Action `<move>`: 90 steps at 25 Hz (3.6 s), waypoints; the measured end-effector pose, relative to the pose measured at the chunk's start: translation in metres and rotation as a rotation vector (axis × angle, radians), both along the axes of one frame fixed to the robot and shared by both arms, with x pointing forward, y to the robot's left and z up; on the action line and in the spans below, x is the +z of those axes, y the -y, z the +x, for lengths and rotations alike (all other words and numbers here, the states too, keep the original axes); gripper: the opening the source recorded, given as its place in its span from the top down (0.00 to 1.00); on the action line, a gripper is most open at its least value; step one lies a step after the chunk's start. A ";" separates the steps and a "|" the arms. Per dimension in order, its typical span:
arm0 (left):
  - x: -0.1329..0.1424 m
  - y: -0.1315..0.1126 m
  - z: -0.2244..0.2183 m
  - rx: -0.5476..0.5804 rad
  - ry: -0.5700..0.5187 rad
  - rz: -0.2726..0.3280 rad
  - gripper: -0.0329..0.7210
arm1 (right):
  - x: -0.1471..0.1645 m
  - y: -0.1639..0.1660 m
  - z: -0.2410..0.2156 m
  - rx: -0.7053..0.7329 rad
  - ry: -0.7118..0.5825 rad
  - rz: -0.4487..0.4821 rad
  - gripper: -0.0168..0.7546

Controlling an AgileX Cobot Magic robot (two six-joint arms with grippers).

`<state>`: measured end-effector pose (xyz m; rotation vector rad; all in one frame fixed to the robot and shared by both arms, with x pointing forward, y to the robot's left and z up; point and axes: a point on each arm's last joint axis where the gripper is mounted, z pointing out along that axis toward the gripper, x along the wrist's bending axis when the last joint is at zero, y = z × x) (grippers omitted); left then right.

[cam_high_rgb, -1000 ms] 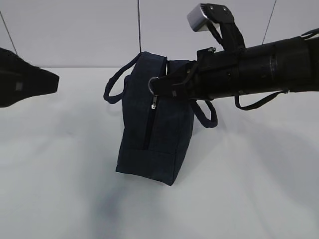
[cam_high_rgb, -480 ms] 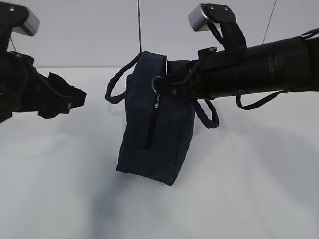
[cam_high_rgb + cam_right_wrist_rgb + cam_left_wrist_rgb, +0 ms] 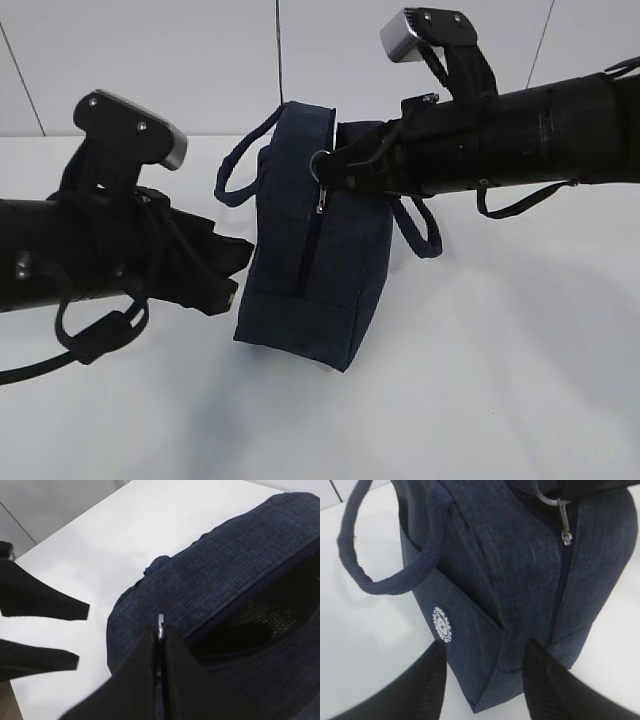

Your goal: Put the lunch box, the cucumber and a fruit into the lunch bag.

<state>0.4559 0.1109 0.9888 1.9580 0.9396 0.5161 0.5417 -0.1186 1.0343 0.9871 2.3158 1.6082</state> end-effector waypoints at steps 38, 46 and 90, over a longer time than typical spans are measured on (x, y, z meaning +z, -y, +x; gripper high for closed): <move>-0.024 0.031 0.019 0.015 0.058 -0.028 0.96 | 0.002 0.000 0.002 -0.029 -0.008 0.013 0.97; -0.026 0.029 0.015 0.011 -0.006 -0.009 0.96 | 0.018 0.000 0.011 -0.066 0.040 0.028 0.97; 0.014 -0.012 -0.045 -0.068 -0.190 -0.005 0.96 | -0.039 0.004 0.111 -0.272 0.042 -0.105 0.97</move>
